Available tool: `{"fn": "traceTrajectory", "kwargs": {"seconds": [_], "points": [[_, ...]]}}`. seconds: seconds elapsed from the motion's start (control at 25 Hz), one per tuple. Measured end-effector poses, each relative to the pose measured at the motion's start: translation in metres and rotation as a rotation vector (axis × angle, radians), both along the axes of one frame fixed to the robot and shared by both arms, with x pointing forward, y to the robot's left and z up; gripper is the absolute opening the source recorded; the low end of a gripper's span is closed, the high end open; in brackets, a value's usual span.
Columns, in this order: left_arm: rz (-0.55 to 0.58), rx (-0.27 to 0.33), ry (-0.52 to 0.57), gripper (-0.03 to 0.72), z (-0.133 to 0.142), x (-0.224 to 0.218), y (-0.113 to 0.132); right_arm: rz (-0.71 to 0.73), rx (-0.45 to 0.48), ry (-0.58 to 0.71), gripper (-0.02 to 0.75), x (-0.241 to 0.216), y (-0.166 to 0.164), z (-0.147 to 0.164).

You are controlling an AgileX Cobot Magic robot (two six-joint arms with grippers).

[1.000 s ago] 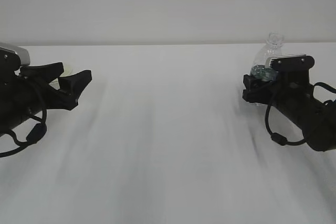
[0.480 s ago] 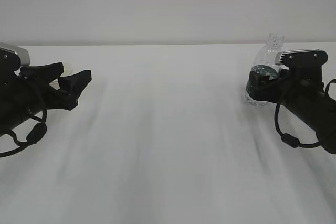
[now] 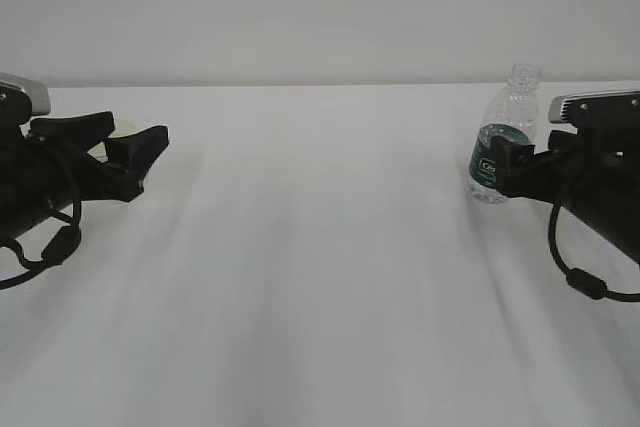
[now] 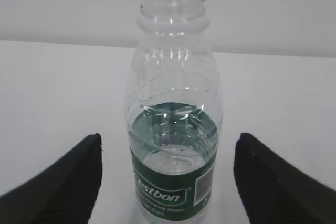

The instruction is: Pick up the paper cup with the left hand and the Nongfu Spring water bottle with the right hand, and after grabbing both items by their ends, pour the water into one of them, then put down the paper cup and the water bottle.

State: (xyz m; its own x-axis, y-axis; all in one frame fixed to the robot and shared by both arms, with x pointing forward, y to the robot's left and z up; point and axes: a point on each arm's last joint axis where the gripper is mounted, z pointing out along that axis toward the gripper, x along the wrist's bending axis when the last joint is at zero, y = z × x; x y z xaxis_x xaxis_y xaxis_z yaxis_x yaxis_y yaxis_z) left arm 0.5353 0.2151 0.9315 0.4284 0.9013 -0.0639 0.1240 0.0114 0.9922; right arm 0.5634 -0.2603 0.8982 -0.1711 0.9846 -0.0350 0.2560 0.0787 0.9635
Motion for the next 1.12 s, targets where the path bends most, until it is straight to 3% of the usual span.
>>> {"fn": "traceTrajectory", "kwargs": {"seconds": [0.68,0.92,1.12], "points": [[0.072,0.052,0.036,0.551,0.047,-0.016,0.011,-0.004,0.0,-0.028,0.588,-0.043,-0.005,0.045],[0.163,-0.001,0.061,0.55,0.074,-0.029,0.021,-0.009,-0.001,-0.02,0.588,-0.051,-0.006,0.061],[0.187,-0.01,0.059,0.547,0.095,-0.044,0.026,-0.012,-0.005,-0.023,0.588,-0.059,-0.007,0.076]]}}
